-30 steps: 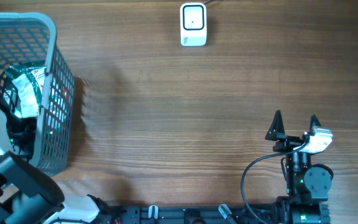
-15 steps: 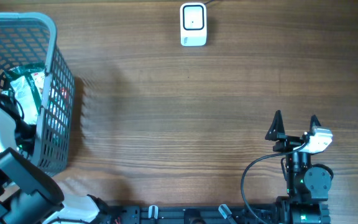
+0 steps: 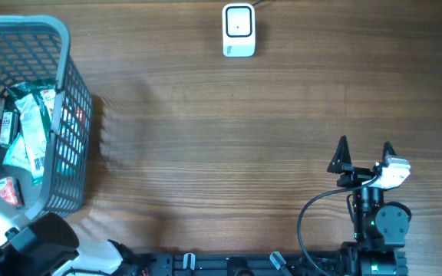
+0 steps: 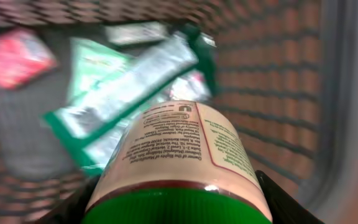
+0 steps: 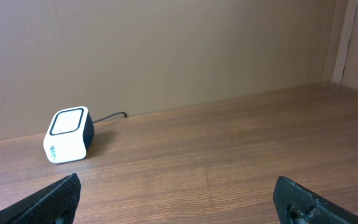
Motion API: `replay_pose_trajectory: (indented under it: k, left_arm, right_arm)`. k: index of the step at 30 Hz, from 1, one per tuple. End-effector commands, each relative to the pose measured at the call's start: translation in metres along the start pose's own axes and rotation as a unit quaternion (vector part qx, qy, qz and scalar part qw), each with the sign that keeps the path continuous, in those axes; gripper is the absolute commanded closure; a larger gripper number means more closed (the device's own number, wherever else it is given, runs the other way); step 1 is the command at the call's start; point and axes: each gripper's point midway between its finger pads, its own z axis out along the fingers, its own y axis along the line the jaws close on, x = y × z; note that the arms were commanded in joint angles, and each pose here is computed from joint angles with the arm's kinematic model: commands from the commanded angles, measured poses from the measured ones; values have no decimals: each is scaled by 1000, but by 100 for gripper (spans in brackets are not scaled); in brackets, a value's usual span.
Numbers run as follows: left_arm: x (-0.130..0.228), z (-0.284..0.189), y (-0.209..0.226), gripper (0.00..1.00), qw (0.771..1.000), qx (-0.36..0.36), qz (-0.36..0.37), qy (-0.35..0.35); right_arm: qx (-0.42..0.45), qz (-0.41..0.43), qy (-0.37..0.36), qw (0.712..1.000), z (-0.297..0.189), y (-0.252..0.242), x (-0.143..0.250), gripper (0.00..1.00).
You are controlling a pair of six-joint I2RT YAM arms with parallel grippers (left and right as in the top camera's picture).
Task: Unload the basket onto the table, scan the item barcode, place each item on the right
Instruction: 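Carry the jar to the table center and release it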
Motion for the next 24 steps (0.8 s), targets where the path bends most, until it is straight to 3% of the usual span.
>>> replay_pose_trajectory:
  k: [1,3,8,12,15,20,24]
  left_arm:
    - [50,-44,-79,45,971,209,55,99]
    - [77,-59,-105,45,955,256,98,118]
    - [176,-69,-142,43,924,269,220,160]
    - [267,-53,-143,43,912,198,335,129]
    - [342,-39,-139,42,883,169,412,144]
    - [449,22,-115,41,835,88,518,163]
    - [510,89,-82,41,803,14,567,185]
  right_arm:
    - [-7,-8,-2,1000,0,2,-1,0]
    - [-7,-8,-2,1000,0,2,-1,0]
    - [-7,-8,-2,1000,0,2,-1,0]
    - [-7,-8,-2,1000,0,2,-1,0]
    - [-7,-8,-2,1000,0,2,-1,0]
    - [-7,-8,-2,1000,0,2,-1,0]
    - [-7,-8,-2,1000,0,2,-1,0]
